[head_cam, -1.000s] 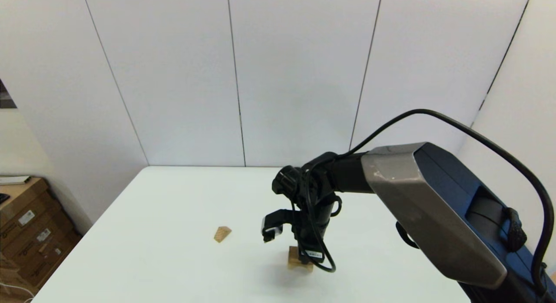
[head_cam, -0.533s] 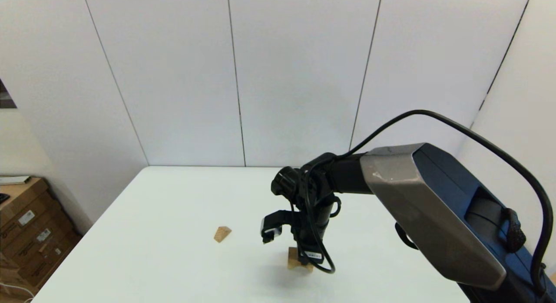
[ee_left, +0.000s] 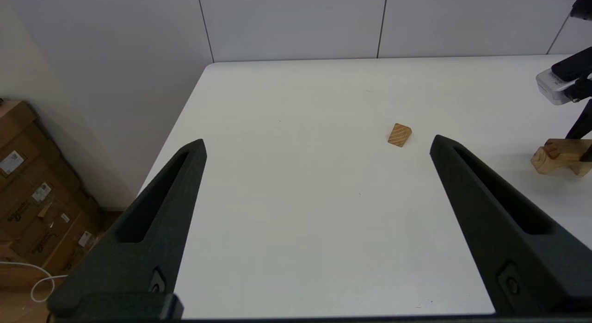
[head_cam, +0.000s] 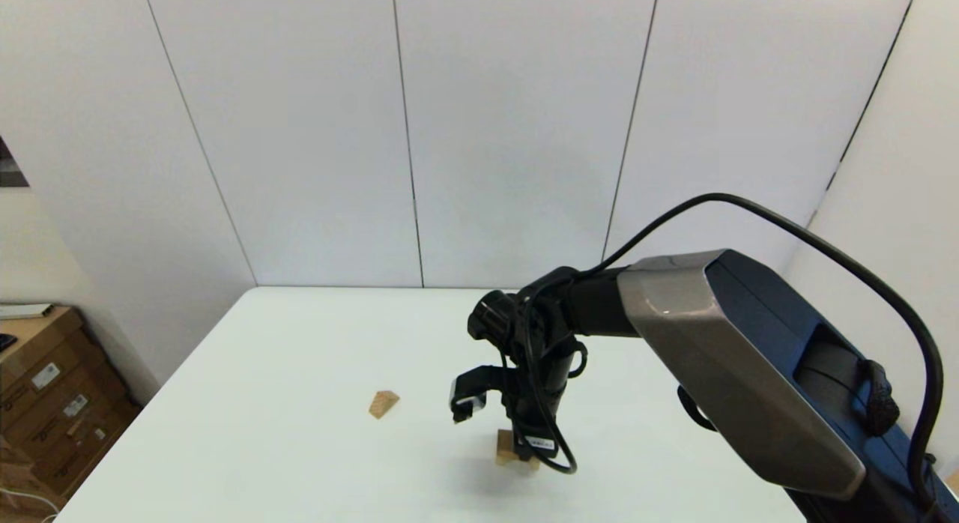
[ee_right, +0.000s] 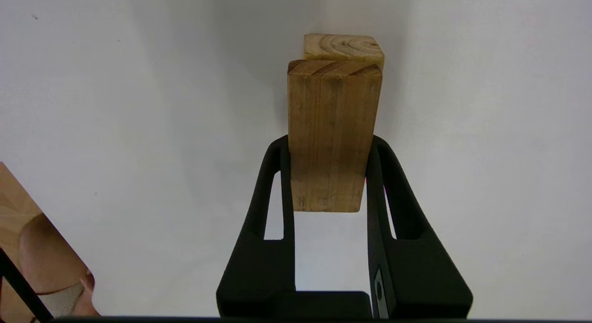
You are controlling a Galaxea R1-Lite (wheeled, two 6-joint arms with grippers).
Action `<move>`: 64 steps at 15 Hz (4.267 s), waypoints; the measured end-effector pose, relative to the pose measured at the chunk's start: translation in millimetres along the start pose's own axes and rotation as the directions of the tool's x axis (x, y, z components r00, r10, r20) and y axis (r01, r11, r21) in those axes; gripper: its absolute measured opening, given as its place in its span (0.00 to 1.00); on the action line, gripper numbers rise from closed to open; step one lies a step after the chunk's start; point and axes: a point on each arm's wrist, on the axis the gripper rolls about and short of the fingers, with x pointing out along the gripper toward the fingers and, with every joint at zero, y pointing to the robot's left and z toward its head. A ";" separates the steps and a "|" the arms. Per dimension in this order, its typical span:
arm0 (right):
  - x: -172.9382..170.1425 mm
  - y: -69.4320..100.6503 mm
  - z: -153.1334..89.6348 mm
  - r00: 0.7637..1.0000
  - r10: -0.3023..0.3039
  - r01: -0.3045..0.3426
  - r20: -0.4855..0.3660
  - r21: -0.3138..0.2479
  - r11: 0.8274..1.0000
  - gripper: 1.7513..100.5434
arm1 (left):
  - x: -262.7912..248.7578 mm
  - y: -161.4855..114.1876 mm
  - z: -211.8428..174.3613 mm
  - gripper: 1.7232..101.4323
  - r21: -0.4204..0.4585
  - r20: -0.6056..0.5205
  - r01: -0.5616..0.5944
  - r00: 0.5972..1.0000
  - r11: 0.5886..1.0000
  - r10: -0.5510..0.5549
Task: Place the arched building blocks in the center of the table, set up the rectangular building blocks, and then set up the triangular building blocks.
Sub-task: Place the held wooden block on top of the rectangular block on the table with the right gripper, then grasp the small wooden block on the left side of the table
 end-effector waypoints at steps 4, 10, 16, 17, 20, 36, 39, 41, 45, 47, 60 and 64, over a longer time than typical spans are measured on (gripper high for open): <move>0.1 -0.9 0.5 1.000 -0.008 0.008 0.005 -0.003 1.000 0.23 | 0.0 0.0 0.0 0.96 0.000 0.000 0.000 1.000 1.000 0.000; 0.0 -1.7 0.9 1.000 -0.014 0.014 0.010 -0.003 1.000 0.23 | 0.0 0.0 0.0 0.96 0.000 0.000 0.001 1.000 1.000 -0.001; -0.2 -1.6 0.6 1.000 -0.012 0.012 0.010 -0.004 1.000 0.23 | 0.0 0.0 0.0 0.96 0.000 0.000 0.001 1.000 1.000 -0.001; -0.1 -1.7 0.4 1.000 -0.011 0.011 0.010 -0.004 1.000 0.23 | 0.0 0.0 0.0 0.96 0.000 0.000 0.001 1.000 1.000 -0.001; -0.8 -1.6 0.4 1.000 -0.012 0.012 0.010 -0.004 1.000 0.34 | 0.0 0.0 0.0 0.96 0.000 0.000 0.001 1.000 1.000 -0.001; -175.9 35.1 -59.8 0.972 -0.185 0.167 0.142 0.132 0.977 0.89 | 0.0 0.0 -0.1 0.96 0.000 0.000 0.001 1.000 1.000 -0.001; -239.2 84.5 -120.7 0.947 -0.268 0.228 0.178 0.216 0.949 0.92 | 0.0 0.0 -0.1 0.96 0.000 0.000 0.001 1.000 1.000 -0.001; -265.0 125.0 -172.4 0.925 -0.335 0.271 0.178 0.306 0.913 0.93 | 0.0 0.0 -0.1 0.96 0.000 0.000 0.001 1.000 1.000 -0.001; -273.8 215.5 -253.0 0.870 -0.481 0.361 0.113 0.519 0.775 0.95 | 0.0 0.0 0.0 0.96 0.000 0.000 0.001 1.000 1.000 -0.001; -263.9 259.4 -271.7 0.836 -0.544 0.403 0.079 0.585 0.704 0.95 | 0.0 0.0 0.0 0.96 0.000 0.000 0.001 1.000 1.000 -0.001; -162.4 380.0 -291.6 0.680 -0.733 0.422 -0.038 0.837 0.348 0.96 | 0.0 0.0 0.0 0.96 0.000 0.000 0.000 1.000 1.000 0.000; -156.0 374.9 -293.9 0.595 -0.799 0.401 -0.090 0.895 0.198 0.96 | 0.0 0.0 0.0 0.96 0.000 0.000 0.000 1.000 1.000 0.000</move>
